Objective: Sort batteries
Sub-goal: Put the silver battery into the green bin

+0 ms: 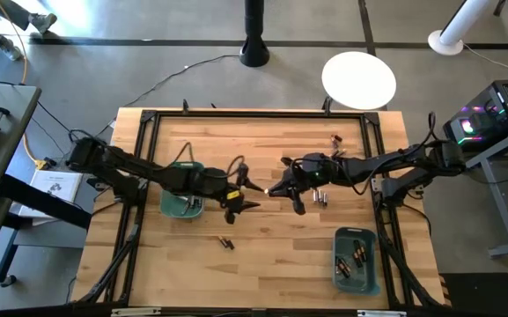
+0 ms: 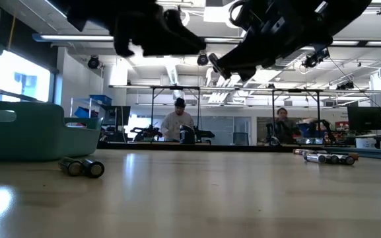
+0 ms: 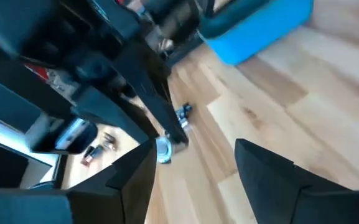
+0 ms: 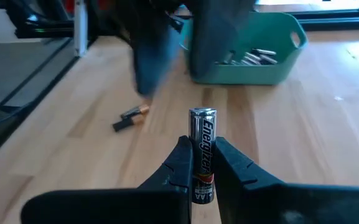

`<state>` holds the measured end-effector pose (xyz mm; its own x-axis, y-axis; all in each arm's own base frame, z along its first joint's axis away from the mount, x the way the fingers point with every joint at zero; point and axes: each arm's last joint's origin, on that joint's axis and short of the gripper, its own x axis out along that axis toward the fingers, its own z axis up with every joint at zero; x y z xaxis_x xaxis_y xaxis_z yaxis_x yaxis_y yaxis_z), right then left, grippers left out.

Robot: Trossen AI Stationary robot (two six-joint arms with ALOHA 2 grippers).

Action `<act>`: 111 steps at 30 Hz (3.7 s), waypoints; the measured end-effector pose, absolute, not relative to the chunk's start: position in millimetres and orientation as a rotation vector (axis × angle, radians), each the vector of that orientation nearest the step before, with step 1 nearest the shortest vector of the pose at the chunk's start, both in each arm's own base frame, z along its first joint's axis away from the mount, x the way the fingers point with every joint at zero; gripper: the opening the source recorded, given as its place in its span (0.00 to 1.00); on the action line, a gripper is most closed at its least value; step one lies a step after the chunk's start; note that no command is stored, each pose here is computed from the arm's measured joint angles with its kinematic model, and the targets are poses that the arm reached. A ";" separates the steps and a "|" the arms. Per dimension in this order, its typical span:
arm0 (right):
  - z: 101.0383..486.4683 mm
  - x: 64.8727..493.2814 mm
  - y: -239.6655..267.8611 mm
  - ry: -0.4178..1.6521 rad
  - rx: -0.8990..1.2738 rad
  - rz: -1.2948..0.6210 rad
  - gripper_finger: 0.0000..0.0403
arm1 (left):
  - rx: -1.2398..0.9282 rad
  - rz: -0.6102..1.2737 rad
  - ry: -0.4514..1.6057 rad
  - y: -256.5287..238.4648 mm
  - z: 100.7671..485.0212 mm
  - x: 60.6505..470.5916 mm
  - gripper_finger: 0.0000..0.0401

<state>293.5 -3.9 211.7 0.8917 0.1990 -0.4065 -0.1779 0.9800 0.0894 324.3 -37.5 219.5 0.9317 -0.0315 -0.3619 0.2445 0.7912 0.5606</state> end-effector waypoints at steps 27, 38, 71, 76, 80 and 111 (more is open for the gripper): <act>209.5 292.0 -2.2 0.454 0.050 0.257 0.06 | 0.677 -0.151 0.380 -28.5 206.3 355.5 0.16; 207.9 291.6 -4.3 0.481 0.122 0.182 0.22 | 0.624 -0.129 0.396 -38.3 205.2 354.0 0.10; 201.1 287.3 -27.1 0.551 0.064 -0.177 0.46 | -0.210 0.476 1.287 -41.2 203.8 173.5 0.10; 201.1 287.3 -27.0 0.551 0.066 -0.172 0.46 | -0.218 0.478 1.274 -31.1 190.8 179.6 0.10; 201.1 287.3 -26.9 0.551 0.073 -0.172 0.46 | -0.242 0.449 1.277 -23.7 186.3 184.6 0.11; 200.5 238.5 -36.2 0.836 0.455 -0.506 0.46 | -0.041 0.589 0.790 -0.8 235.8 213.5 0.47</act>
